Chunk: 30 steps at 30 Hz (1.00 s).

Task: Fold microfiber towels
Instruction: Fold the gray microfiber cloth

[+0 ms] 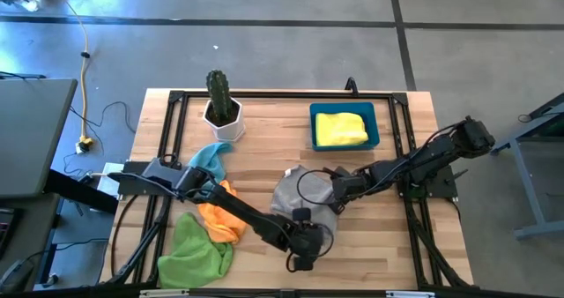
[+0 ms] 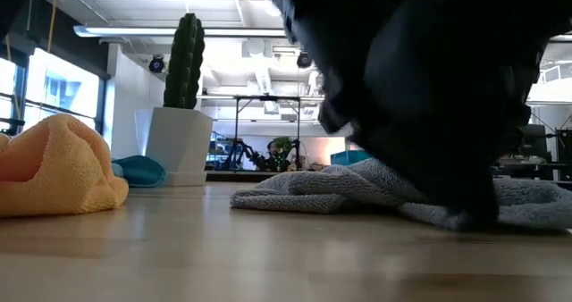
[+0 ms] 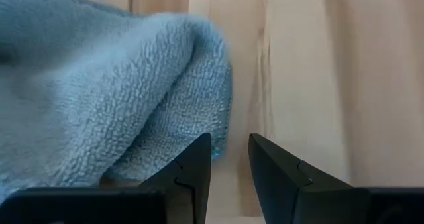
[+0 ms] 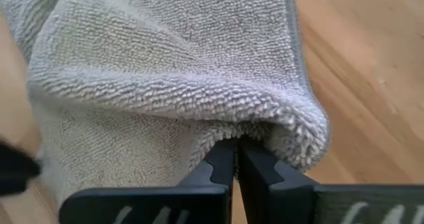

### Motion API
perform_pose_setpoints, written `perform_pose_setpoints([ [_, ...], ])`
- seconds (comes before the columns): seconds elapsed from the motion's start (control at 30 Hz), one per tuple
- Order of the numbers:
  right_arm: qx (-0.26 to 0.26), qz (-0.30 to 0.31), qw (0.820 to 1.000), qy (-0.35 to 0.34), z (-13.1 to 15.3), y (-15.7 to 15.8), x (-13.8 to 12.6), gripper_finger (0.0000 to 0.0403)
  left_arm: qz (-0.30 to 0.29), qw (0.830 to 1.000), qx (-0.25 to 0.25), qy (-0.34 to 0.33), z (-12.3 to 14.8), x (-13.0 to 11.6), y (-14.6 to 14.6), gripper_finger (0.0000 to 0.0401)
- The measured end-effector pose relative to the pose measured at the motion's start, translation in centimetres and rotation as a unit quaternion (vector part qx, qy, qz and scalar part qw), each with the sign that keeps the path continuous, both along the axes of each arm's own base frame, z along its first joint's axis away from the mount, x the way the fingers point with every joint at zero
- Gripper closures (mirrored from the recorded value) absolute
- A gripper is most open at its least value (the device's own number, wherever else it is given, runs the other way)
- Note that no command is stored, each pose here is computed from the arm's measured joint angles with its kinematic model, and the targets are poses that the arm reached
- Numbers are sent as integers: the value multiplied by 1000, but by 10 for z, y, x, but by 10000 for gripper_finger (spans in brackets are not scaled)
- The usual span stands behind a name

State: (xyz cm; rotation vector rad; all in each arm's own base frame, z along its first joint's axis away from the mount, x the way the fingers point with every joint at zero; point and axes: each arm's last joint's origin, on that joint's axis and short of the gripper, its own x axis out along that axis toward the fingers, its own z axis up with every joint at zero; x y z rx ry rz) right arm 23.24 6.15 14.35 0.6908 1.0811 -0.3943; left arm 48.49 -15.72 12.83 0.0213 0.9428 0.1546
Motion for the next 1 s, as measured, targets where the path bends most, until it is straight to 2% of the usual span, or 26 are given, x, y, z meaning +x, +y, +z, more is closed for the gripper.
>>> perform_pose_setpoints([
  [0.27, 10, 16, 1000, -2, 0, 1, 1, 402, -2, 1000, 13, 12, -8, 2, 8, 309],
  [0.43, 38, 42, 998, 5, 0, 5, 0, 402, 4, 1000, 15, 13, -7, 2, 10, 309],
  [0.63, 43, 43, 998, 6, 1, 8, -1, 402, -48, 995, 83, 19, 4, 2, 3, 309],
  [0.77, 45, 38, 998, 6, 1, 8, -1, 402, -80, 991, 101, 23, 6, 1, 0, 309],
  [1.0, 52, 37, 998, 5, 1, 9, -1, 402, -93, 993, 51, 47, -4, 1, 11, 298],
])
